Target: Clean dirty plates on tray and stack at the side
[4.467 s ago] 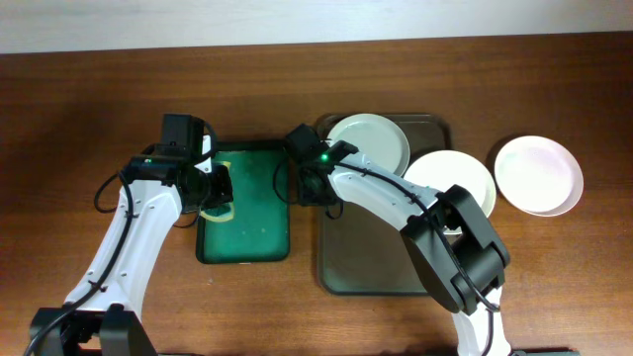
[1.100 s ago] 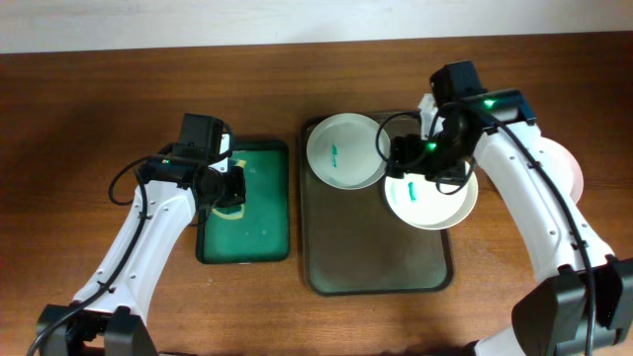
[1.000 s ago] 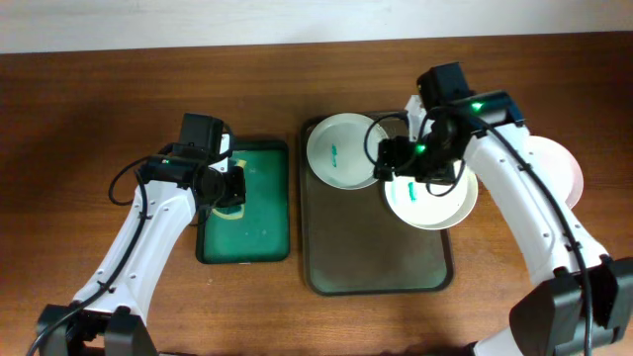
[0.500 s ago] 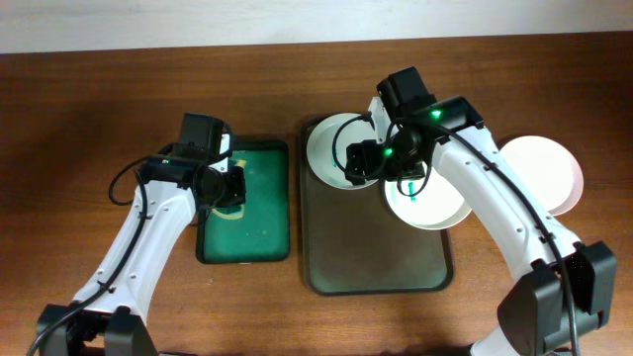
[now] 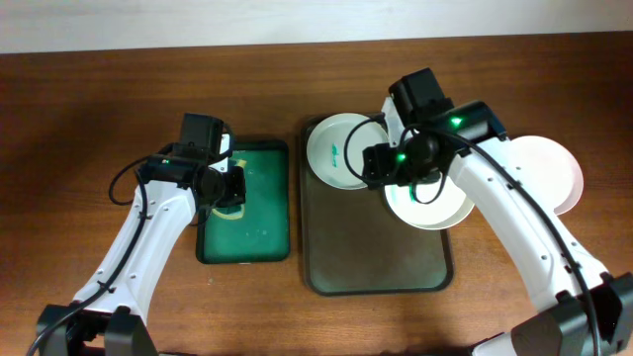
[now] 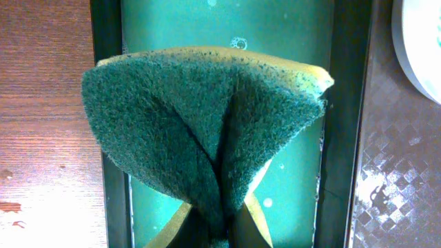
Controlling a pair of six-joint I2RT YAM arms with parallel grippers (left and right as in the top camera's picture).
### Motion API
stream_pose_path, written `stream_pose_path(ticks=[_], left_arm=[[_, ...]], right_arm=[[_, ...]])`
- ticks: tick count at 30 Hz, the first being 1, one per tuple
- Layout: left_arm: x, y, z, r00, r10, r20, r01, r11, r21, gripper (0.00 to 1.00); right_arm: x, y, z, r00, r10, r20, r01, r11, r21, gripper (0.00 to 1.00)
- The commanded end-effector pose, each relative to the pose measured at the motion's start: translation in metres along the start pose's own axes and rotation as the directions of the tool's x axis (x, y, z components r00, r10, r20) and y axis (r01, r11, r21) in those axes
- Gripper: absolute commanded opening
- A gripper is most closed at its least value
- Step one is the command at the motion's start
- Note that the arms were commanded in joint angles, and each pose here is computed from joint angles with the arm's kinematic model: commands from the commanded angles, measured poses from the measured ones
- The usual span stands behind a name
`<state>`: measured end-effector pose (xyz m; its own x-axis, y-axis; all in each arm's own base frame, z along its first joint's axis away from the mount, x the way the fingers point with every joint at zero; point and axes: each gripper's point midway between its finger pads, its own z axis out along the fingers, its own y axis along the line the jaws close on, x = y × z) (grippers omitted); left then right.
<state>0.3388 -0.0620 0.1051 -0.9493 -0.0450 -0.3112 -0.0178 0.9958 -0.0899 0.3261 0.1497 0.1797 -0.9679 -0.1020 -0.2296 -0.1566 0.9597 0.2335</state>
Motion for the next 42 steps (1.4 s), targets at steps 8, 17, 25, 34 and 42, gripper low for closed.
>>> stream_pose_path(ticks=[8,17,25,34,42], left_arm=[[-0.003,0.000,-0.007,0.999,0.015,0.029,-0.015,1.000,-0.001,0.00],[-0.007,-0.001,-0.007,0.999,0.016,0.041,-0.016,1.000,0.002,0.00],[-0.016,-0.004,-0.009,0.997,0.024,0.077,-0.025,1.000,0.012,0.00],[-0.013,-0.003,-0.008,0.998,0.024,0.064,-0.024,1.000,0.009,0.00],[-0.012,-0.003,-0.008,0.998,0.024,0.062,-0.025,1.000,0.009,0.00]], right_arm=[[0.005,-0.091,-0.015,0.974,0.226,-0.001,-0.224,0.963,0.150,0.84],[0.031,-0.127,0.000,0.950,0.306,-0.057,-0.285,0.930,0.233,0.98],[0.020,-0.104,0.008,0.956,0.289,-0.050,-0.283,0.954,0.103,0.74],[-0.003,-0.089,0.069,0.979,0.178,0.094,-0.183,0.983,0.036,0.37],[0.014,-0.121,0.030,0.966,0.234,0.114,-0.250,0.955,0.160,0.54]])
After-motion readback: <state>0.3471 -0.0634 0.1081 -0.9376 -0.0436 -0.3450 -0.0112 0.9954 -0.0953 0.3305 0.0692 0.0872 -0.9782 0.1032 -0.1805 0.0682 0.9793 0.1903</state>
